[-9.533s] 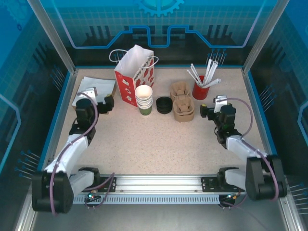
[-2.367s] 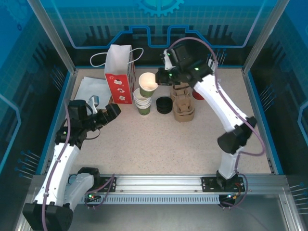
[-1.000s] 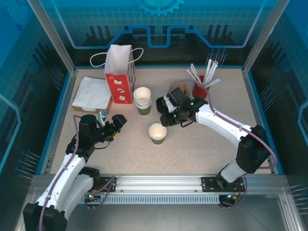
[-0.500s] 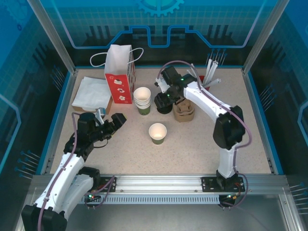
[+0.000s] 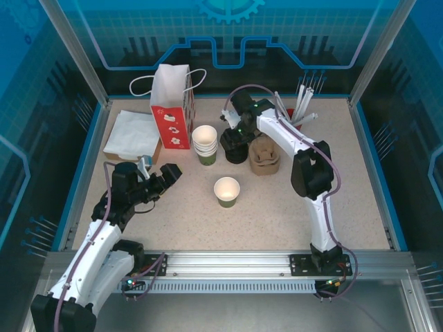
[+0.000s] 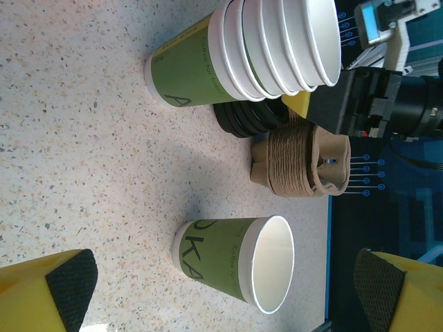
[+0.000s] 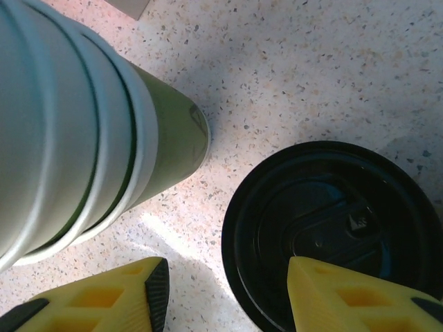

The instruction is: Pack the takeout coffee

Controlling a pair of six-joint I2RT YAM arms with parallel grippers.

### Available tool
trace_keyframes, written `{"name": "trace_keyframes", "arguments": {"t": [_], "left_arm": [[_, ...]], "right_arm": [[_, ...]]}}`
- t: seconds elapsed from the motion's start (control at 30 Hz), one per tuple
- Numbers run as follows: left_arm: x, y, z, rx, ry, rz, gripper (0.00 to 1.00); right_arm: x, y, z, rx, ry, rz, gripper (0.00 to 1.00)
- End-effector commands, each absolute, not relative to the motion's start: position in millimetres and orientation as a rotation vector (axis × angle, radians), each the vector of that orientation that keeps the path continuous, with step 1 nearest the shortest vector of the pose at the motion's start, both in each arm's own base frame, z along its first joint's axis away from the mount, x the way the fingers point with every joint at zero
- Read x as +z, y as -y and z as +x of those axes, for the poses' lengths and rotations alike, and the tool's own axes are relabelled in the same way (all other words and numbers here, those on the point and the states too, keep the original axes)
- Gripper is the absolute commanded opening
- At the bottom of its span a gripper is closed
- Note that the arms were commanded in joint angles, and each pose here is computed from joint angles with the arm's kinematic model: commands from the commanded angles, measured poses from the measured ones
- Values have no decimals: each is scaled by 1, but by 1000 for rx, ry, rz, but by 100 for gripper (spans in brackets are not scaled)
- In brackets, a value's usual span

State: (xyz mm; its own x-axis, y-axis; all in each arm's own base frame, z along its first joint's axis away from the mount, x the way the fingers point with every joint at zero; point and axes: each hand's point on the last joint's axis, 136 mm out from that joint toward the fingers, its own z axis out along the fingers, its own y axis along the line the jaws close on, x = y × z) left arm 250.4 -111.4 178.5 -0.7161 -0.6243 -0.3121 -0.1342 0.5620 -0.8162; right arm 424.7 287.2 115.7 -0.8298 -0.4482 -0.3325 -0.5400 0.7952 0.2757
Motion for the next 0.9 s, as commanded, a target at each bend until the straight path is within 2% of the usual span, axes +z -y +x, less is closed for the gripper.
{"name": "trace_keyframes", "arguments": {"t": [0.0, 0.43, 0.63, 0.87], "left_arm": [[185, 112, 250, -1070, -2201, -578, 99], [184, 111, 250, -1068, -2205, -583, 99], [184, 111, 250, -1067, -2203, -583, 99], [187, 111, 251, -1068, -2196, -577, 99]], "right_arm": [[102, -286, 419, 553, -2797, -787, 50], [70, -276, 421, 414, -2876, -834, 49], [71, -280, 419, 430, -2882, -852, 43], [85, -286, 418, 485, -2862, -848, 30]]}}
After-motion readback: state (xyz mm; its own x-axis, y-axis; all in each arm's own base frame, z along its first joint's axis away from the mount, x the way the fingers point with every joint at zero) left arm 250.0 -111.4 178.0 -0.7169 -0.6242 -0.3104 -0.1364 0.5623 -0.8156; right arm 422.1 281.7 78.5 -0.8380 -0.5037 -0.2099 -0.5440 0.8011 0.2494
